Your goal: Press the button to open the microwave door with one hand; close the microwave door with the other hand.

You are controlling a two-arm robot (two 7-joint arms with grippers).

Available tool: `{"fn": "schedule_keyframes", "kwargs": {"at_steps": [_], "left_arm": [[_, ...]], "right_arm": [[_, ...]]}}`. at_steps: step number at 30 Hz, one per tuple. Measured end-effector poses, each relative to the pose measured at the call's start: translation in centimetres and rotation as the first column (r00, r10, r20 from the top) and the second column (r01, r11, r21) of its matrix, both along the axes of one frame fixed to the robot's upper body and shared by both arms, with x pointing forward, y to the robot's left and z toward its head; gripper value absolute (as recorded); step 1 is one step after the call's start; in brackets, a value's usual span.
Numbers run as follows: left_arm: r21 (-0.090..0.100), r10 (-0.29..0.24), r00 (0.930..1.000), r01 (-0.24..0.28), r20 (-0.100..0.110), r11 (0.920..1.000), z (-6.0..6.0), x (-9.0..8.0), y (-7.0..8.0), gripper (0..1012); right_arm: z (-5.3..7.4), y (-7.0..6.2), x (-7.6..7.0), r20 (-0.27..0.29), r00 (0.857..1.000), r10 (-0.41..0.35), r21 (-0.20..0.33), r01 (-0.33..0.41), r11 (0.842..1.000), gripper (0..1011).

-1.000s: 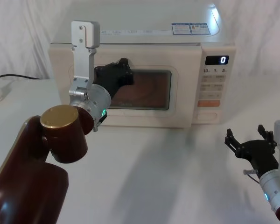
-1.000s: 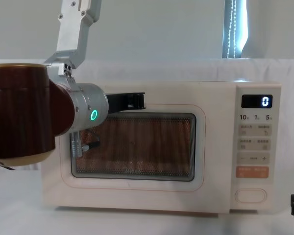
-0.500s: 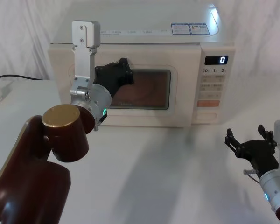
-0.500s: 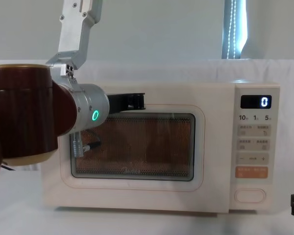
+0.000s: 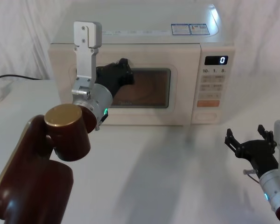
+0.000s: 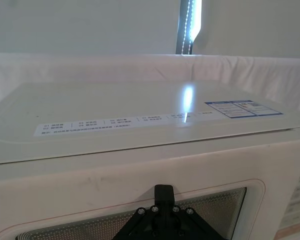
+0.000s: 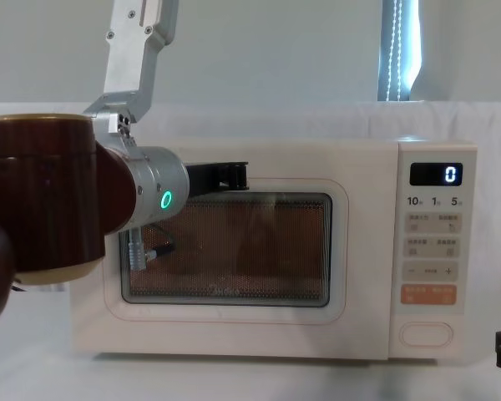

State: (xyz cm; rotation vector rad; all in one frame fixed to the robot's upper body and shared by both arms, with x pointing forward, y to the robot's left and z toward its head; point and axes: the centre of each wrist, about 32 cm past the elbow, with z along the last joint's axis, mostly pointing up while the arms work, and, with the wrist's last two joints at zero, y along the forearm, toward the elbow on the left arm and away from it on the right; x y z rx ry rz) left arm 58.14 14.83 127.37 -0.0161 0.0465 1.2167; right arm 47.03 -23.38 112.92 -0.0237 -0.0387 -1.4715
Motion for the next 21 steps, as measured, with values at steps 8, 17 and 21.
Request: {"fn": "schedule_keyframes", "kwargs": {"at_steps": [8,17,21], "left_arm": [[0.002,0.005,1.0000,-0.005,-0.003,1.0000,-0.05,0.13,-0.05,0],[0.001,0.004,1.0000,-0.004,-0.003,1.0000,0.10,0.21,-0.08,0],[0.001,-0.009,1.0000,0.009,-0.002,1.0000,0.50,-0.34,0.04,0]], "right_arm": [[0.01,0.00,0.00,0.000,1.000,0.000,0.000,0.000,1.000,1002],[0.00,0.00,0.00,0.000,1.000,0.000,0.000,0.000,1.000,1002],[0.00,0.00,0.00,0.000,1.000,0.000,0.000,0.000,1.000,1002]]}}
